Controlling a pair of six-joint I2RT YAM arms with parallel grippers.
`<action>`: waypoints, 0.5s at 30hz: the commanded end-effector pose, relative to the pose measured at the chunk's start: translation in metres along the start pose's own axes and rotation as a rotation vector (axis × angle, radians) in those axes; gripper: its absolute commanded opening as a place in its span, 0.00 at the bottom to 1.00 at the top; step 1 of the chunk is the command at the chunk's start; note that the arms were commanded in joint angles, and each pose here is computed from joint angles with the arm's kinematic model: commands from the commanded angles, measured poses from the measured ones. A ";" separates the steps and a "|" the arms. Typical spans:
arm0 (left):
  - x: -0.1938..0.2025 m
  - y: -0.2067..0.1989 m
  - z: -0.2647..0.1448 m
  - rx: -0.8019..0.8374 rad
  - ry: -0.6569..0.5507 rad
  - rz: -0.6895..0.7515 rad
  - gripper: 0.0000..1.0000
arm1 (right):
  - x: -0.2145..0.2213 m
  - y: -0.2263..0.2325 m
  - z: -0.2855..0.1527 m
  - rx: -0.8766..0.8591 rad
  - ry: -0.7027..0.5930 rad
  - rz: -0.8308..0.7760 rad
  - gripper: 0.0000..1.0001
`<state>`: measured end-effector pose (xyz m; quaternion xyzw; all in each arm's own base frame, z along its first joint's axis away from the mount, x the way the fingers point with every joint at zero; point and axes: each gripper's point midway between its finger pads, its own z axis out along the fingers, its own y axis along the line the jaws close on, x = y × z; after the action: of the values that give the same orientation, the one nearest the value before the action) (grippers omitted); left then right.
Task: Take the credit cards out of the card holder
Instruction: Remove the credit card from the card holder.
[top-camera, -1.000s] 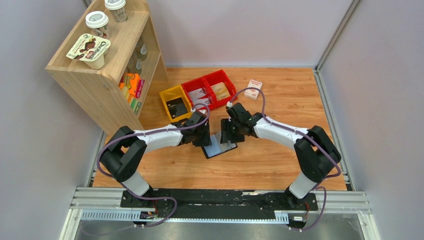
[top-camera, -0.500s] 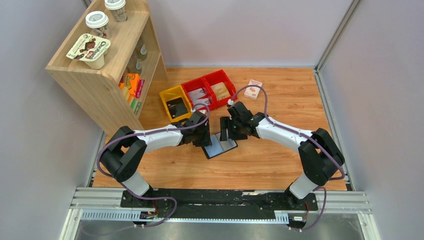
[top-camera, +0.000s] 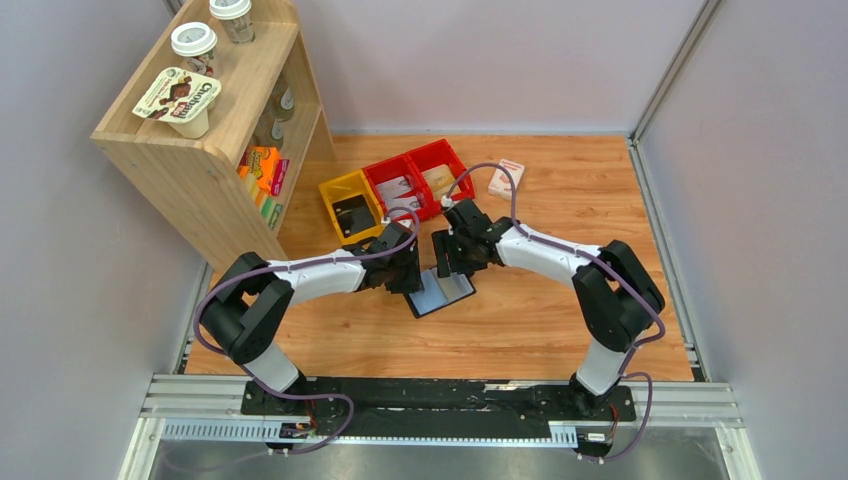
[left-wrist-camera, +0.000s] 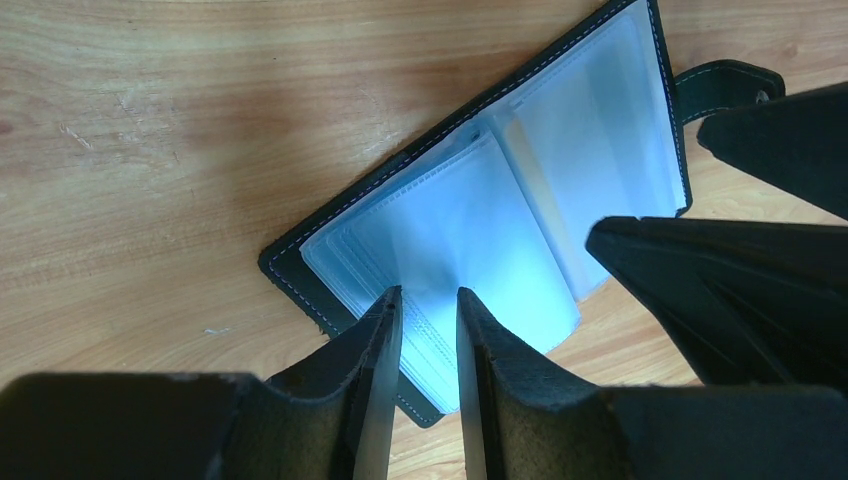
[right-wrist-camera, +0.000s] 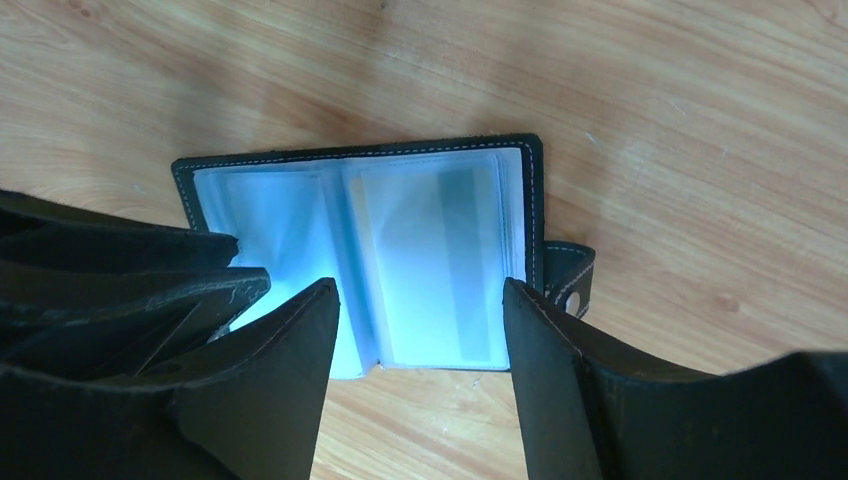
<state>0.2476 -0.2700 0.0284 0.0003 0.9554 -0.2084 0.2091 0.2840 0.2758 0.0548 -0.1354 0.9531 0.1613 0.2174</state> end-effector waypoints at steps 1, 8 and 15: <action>0.004 0.000 -0.001 0.000 0.009 0.000 0.35 | -0.016 0.001 0.006 0.008 -0.028 -0.049 0.64; 0.004 0.001 0.000 -0.006 0.010 0.002 0.34 | -0.005 -0.006 0.021 0.035 0.015 -0.051 0.66; 0.004 0.000 0.001 -0.004 0.012 0.004 0.34 | -0.003 0.003 0.020 -0.022 0.030 -0.063 0.60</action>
<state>0.2475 -0.2698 0.0283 0.0003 0.9555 -0.2082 0.2089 0.2868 0.2719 0.0296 -0.1552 0.9586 0.1355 0.1966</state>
